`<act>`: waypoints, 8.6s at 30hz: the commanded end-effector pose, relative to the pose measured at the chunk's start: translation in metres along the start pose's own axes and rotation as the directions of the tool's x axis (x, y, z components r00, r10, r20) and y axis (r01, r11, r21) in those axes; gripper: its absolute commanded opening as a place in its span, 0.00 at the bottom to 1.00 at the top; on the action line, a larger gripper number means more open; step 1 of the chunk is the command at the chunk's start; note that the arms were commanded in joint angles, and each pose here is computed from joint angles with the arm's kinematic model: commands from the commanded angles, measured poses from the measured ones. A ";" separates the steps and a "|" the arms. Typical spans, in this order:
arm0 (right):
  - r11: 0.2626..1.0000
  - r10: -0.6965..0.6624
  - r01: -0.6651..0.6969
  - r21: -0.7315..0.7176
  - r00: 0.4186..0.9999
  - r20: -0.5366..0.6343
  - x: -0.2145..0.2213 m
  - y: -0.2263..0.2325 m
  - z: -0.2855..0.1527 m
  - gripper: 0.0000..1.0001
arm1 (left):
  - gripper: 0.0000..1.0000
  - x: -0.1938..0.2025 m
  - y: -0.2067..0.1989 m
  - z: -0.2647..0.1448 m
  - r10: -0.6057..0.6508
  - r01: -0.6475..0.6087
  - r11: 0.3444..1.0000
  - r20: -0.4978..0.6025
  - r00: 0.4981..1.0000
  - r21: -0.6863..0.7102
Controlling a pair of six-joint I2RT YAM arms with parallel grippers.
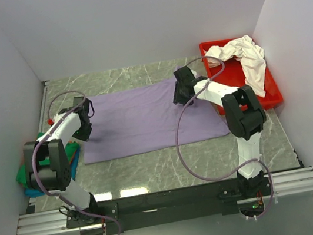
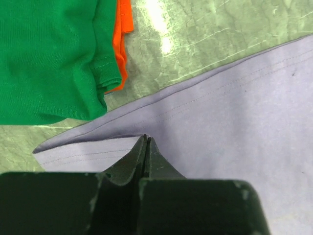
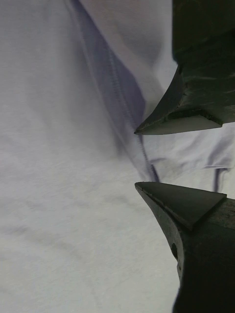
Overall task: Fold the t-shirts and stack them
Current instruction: Fold the tshirt
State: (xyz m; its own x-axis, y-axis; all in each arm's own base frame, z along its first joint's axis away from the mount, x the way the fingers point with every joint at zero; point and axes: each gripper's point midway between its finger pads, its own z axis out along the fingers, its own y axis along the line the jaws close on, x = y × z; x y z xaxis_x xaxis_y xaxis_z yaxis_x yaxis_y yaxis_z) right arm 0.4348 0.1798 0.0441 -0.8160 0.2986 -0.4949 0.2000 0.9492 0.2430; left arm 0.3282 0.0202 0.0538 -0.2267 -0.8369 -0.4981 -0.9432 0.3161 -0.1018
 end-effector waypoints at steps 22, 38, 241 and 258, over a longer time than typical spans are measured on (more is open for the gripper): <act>0.992 -0.118 0.116 0.058 0.992 0.038 0.014 0.018 -0.002 0.50 | 0.01 0.001 -0.002 -0.007 0.016 -0.015 0.999 -0.011 1.000 0.040; 0.988 -0.120 0.112 0.110 0.991 0.066 0.011 0.008 -0.015 0.00 | 0.01 0.001 0.003 -0.006 0.016 -0.016 0.999 -0.006 1.000 0.031; 0.949 0.039 -0.101 0.297 0.977 0.208 -0.039 -0.105 -0.110 0.45 | 0.86 0.091 -0.024 -0.050 0.268 -0.163 0.863 -0.158 0.951 0.479; 0.991 -0.083 0.067 0.119 0.987 0.135 -0.031 -0.017 -0.068 0.44 | 0.86 0.091 -0.028 -0.053 0.267 -0.155 0.856 -0.164 0.950 0.493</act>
State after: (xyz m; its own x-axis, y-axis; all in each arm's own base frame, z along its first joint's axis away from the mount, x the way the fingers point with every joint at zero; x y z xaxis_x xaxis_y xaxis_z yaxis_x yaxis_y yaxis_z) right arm 0.3985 0.1167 0.0987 -0.7617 0.2792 -0.5848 0.2907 0.9537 0.0766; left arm 0.3151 -0.0850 0.0473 -0.5161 -0.7809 -0.3520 -0.6726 0.6239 -0.3979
